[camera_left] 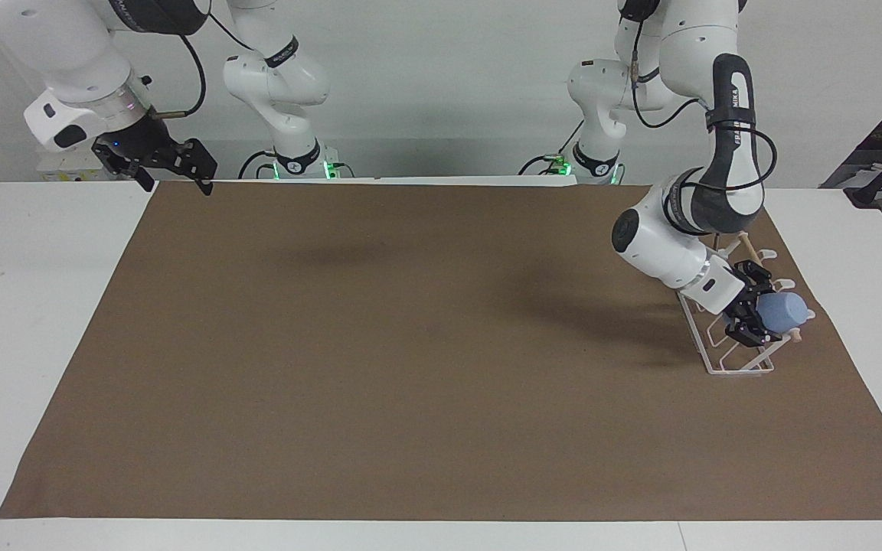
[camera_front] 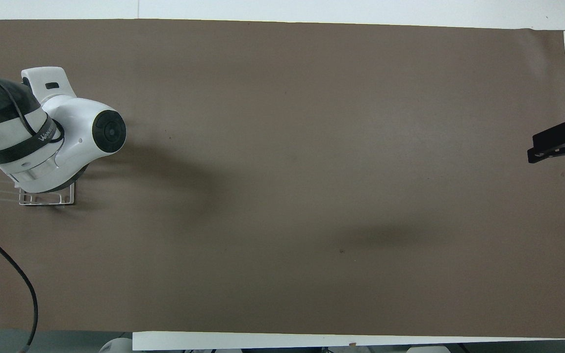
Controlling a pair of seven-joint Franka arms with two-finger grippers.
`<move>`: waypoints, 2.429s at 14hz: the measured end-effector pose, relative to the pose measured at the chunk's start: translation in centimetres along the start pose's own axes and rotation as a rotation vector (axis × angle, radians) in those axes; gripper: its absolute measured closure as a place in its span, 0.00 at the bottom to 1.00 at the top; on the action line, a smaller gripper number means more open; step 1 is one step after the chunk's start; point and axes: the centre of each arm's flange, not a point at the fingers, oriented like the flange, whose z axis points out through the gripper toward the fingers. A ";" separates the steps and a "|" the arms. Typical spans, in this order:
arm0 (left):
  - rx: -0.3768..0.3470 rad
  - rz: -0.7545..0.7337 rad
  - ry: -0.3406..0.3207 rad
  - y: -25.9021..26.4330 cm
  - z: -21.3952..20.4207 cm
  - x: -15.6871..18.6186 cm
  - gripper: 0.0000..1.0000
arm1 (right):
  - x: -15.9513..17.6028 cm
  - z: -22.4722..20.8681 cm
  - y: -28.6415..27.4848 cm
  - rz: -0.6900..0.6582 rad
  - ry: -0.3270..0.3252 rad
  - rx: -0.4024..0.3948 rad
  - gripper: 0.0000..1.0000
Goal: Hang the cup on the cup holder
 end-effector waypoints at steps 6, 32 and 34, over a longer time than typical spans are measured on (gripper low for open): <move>0.006 -0.065 -0.075 0.8 -1.3 3.5 0.00 | 0.0 0.0 0.0 -0.001 0.000 0.000 0.00; -0.635 0.966 -0.963 -8.9 -8.1 22.4 0.00 | 0.0 0.0 0.0 -0.003 0.000 0.000 0.00; -0.664 0.983 -0.950 -9.0 -9.0 22.7 0.00 | 0.0 0.0 0.0 -0.003 0.000 0.000 0.00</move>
